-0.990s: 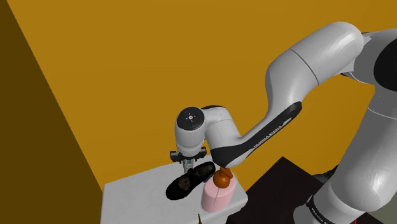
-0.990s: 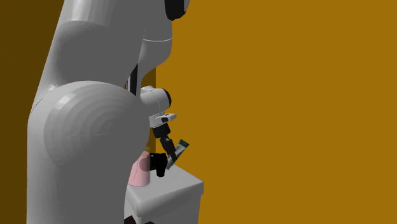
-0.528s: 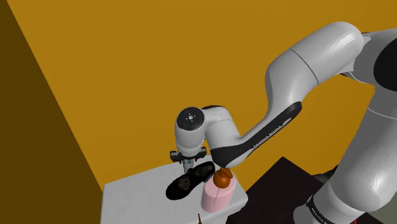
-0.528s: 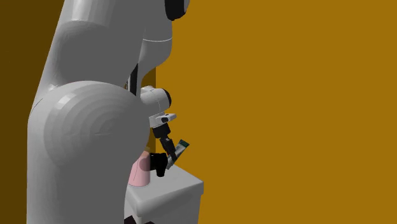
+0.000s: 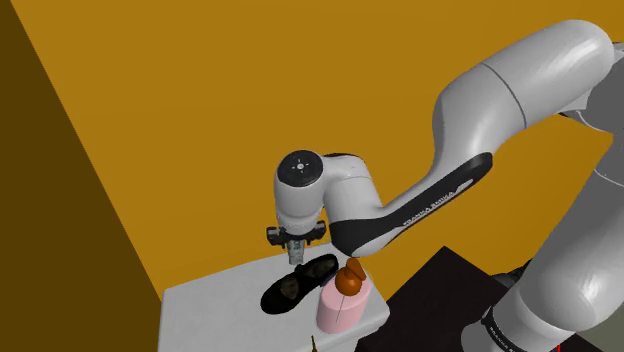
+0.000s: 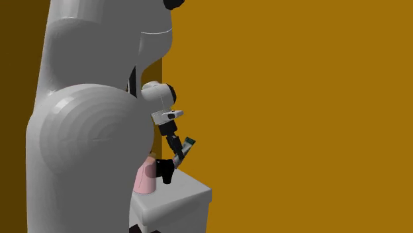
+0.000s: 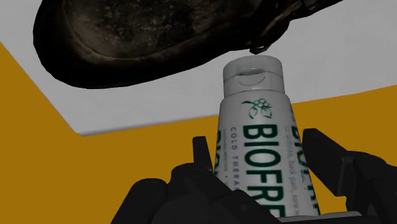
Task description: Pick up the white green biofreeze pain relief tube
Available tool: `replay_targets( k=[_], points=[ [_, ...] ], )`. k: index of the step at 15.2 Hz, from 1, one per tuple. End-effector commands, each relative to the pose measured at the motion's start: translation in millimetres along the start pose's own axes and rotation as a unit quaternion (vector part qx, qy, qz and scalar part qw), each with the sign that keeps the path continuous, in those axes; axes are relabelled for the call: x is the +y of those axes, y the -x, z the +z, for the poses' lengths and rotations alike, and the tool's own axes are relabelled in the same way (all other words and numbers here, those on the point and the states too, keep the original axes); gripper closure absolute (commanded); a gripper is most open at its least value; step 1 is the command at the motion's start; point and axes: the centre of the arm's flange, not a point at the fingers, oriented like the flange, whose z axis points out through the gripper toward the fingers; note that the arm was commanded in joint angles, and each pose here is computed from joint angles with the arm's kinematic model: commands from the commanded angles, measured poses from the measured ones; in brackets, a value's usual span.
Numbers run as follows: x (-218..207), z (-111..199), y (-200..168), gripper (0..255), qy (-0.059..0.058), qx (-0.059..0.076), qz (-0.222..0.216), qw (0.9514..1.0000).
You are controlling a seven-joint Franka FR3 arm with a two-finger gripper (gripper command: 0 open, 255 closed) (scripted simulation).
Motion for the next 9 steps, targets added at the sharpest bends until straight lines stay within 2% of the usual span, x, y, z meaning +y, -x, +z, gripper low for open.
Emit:
replay_targets(
  k=[1,7,9],
  points=[
    [0.8,-10.9,-5.1,255,0.000,0.000,0.000,1.0000],
    [2.7,-40.3,-16.7,255,0.000,0.000,0.000,1.0000],
    [2.7,-41.0,-17.0,255,0.000,0.000,0.000,1.0000]
  ],
)
